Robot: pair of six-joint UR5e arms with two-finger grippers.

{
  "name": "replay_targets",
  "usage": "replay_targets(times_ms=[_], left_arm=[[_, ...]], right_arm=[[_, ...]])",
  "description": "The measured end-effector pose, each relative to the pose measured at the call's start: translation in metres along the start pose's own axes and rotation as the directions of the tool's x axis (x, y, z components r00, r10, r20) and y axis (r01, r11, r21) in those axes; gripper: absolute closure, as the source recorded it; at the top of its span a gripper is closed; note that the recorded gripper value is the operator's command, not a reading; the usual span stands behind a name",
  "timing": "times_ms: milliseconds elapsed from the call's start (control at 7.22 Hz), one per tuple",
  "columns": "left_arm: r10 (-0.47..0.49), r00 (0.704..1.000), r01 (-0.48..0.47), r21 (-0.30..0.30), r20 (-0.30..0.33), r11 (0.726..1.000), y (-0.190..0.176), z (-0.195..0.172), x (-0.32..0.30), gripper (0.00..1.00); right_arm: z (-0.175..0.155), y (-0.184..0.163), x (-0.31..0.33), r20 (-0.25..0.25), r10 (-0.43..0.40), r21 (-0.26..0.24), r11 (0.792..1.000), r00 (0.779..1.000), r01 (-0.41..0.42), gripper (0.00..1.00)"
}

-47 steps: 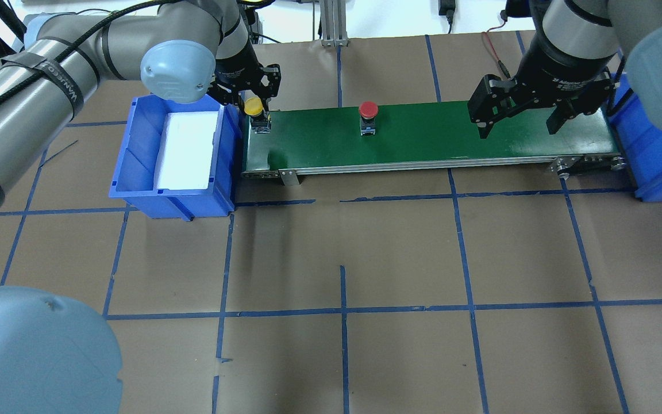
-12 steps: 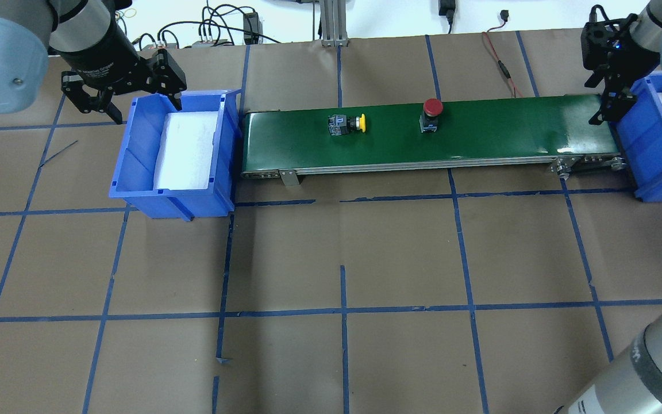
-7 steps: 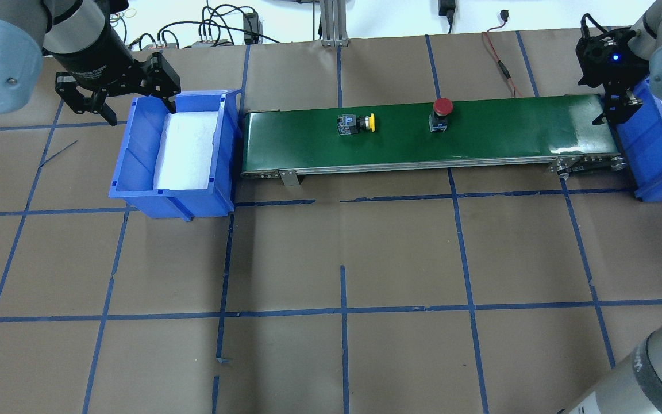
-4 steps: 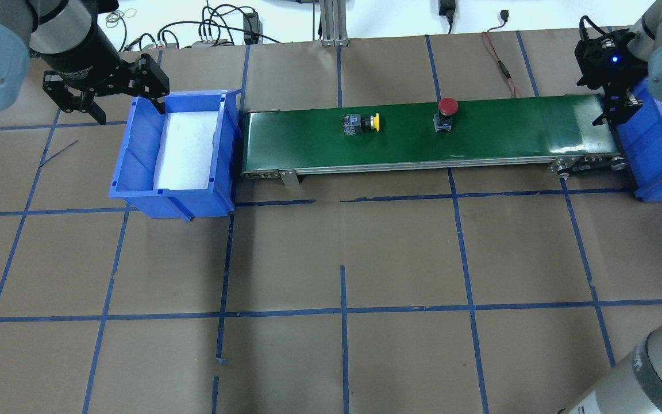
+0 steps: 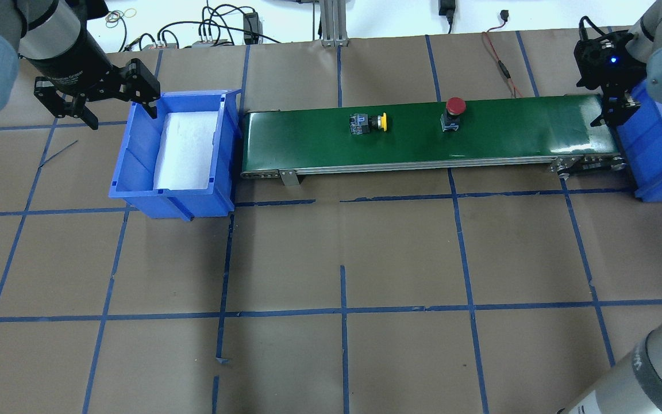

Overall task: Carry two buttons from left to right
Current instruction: 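Position the right gripper above the belt end as buttons approach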

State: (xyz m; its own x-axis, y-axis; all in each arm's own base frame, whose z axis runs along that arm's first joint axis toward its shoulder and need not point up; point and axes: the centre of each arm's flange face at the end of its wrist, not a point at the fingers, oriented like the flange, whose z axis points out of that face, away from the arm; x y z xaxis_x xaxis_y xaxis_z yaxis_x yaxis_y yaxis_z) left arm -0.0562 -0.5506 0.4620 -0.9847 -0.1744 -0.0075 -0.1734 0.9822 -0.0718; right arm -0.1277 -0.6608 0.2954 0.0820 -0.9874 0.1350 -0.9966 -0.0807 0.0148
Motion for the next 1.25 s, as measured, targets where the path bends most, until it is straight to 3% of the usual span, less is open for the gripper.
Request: replay_targets(times_ms=[1247], left_arm=[[0.006, 1.0, -0.006, 0.008, -0.001, 1.0, 0.0, -0.001, 0.003, 0.0]], right_arm=[[0.008, -0.014, 0.009, -0.013, 0.091, 0.016, 0.996, 0.996, -0.091, 0.02]])
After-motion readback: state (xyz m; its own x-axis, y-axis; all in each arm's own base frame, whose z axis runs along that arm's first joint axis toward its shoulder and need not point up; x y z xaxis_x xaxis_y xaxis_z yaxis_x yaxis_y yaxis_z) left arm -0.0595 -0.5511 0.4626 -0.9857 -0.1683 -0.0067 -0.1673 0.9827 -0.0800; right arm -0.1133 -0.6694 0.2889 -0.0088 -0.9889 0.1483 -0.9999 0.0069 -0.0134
